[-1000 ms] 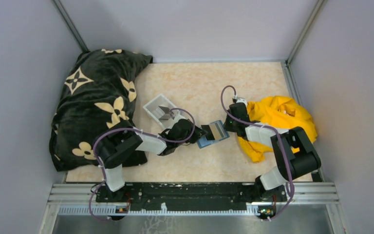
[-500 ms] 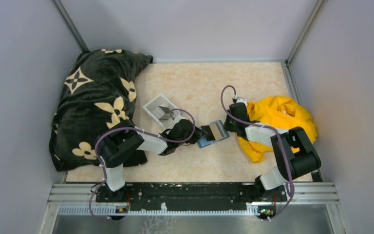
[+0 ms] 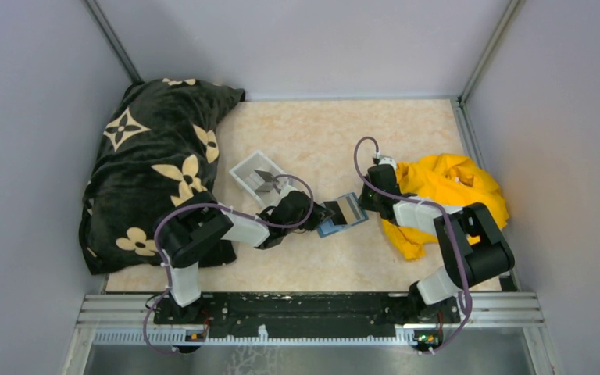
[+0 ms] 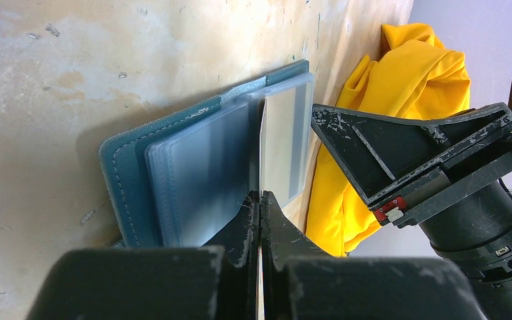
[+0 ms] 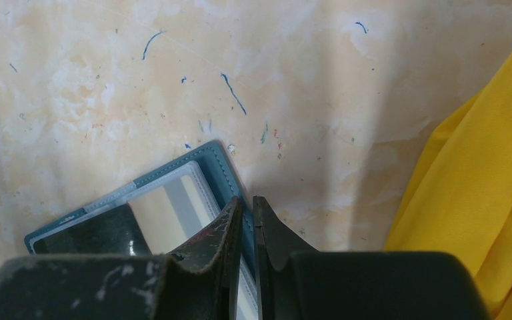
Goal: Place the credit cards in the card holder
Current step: Insert the credit card into the card holder.
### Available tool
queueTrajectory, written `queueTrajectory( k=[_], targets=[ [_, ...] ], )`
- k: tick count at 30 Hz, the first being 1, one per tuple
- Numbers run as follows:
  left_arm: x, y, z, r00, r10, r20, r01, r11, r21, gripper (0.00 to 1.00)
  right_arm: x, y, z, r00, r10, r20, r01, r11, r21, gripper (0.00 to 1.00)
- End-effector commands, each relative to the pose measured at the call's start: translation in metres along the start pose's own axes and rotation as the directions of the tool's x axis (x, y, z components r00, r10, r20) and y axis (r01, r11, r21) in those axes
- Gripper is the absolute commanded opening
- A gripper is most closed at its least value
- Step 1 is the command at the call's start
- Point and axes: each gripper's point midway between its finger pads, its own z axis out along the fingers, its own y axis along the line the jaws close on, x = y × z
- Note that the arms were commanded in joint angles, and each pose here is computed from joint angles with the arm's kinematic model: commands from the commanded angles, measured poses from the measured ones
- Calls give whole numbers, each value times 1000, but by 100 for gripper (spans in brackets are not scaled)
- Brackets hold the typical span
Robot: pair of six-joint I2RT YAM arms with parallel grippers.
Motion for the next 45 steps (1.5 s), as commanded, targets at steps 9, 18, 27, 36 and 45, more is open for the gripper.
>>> queueTrajectory(
  k=[9, 18, 27, 36, 45],
  targets=[
    [6, 9, 5, 1000, 4, -20, -4, 1000, 6, 0, -14, 6, 3, 1000, 8, 27, -8, 1000, -14, 12],
    [-2, 11, 4, 998, 55, 9, -55, 998, 4, 0, -14, 6, 3, 1000, 6, 26, -5, 1000, -15, 12],
    [-13, 5, 3, 987, 160, 34, -161, 987, 27, 0, -13, 5, 3, 1000, 2, 25, -2, 1000, -11, 12],
    [-10, 7, 7, 982, 189, 14, -189, 981, 31, 0, -14, 6, 2, 1000, 0, 24, 0, 1000, -11, 12],
    [-6, 7, 8, 981, 195, -1, -195, 980, 35, 0, -14, 6, 3, 1000, -1, 23, 1, 1000, -14, 12]
  ],
)
